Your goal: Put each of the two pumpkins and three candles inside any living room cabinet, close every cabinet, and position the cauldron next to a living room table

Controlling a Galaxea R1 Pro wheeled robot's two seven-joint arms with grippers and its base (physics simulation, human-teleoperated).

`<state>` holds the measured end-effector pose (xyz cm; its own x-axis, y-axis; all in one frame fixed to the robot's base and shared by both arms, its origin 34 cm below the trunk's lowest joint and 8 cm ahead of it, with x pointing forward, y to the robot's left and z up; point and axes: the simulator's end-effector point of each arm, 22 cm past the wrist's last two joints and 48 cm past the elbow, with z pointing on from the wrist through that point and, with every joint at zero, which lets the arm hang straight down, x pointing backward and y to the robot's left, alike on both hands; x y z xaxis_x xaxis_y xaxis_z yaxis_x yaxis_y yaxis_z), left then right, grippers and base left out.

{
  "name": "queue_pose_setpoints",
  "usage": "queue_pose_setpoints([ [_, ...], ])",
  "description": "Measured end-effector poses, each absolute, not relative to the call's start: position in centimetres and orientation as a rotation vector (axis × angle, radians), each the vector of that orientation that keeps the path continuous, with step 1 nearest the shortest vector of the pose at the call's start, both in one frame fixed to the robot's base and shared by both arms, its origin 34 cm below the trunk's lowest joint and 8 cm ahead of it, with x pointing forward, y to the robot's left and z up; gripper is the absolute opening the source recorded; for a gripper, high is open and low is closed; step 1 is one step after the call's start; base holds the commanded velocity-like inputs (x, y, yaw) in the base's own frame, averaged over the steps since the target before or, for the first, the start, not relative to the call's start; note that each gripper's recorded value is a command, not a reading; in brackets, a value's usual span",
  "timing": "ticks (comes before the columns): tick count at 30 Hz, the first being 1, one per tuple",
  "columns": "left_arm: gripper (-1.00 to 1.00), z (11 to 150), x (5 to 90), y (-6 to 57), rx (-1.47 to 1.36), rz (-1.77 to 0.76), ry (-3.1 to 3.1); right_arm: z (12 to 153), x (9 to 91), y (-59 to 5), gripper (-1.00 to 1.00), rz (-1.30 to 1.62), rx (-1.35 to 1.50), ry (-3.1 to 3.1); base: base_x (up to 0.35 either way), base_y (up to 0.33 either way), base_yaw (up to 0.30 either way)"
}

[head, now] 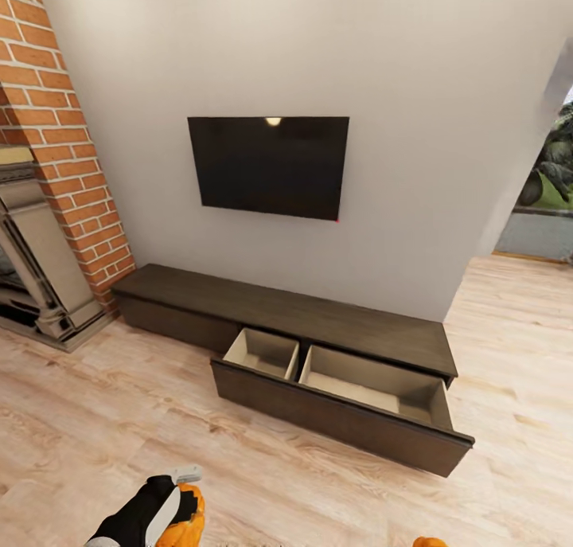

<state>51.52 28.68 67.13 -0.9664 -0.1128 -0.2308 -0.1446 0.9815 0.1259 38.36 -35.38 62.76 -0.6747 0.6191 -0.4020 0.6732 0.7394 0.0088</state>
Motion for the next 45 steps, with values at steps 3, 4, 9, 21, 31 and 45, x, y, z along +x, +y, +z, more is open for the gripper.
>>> queue_pose_setpoints([
  [3, -1.0, 67.6, 51.4, 28.7, -0.191, 0.205, 2.913, 63.1, 38.3, -35.3, -1.0, -0.193, 0.994, 2.56, -0.099, 0.0, -0.23],
  [4, -1.0, 67.8, 51.4, 28.7, -0.19, 0.205, 2.914, 63.2, 38.3, -35.3, -1.0, -0.192, 0.994, 2.559, -0.038, 0.0, -0.231],
  [9, -1.0, 68.5, 51.4, 28.7, -0.189, 0.203, 2.913, 63.8, 38.3, -35.4, -1.0, -0.19, 0.997, 2.554, -0.012, 0.0, -0.231],
  [21, -1.0, 69.8, 51.0, 28.9, -0.209, 0.191, 2.915, 65.0, 38.0, -35.7, -1.0, -0.186, 1.025, 2.535, 0.0, 0.0, -0.23],
  [31, -1.0, 71.8, 51.6, 28.9, -0.393, -0.23, 2.91, 65.8, 37.8, -35.7, -1.0, -0.184, 1.021, 2.53, 0.0, 0.0, -0.23],
  [45, -1.0, 73.4, 52.8, 27.6, -0.363, -0.462, 2.849, 67.4, 42.8, -30.2, -1.0, 0.223, 0.866, 2.443, 0.06, 0.027, -0.155],
])
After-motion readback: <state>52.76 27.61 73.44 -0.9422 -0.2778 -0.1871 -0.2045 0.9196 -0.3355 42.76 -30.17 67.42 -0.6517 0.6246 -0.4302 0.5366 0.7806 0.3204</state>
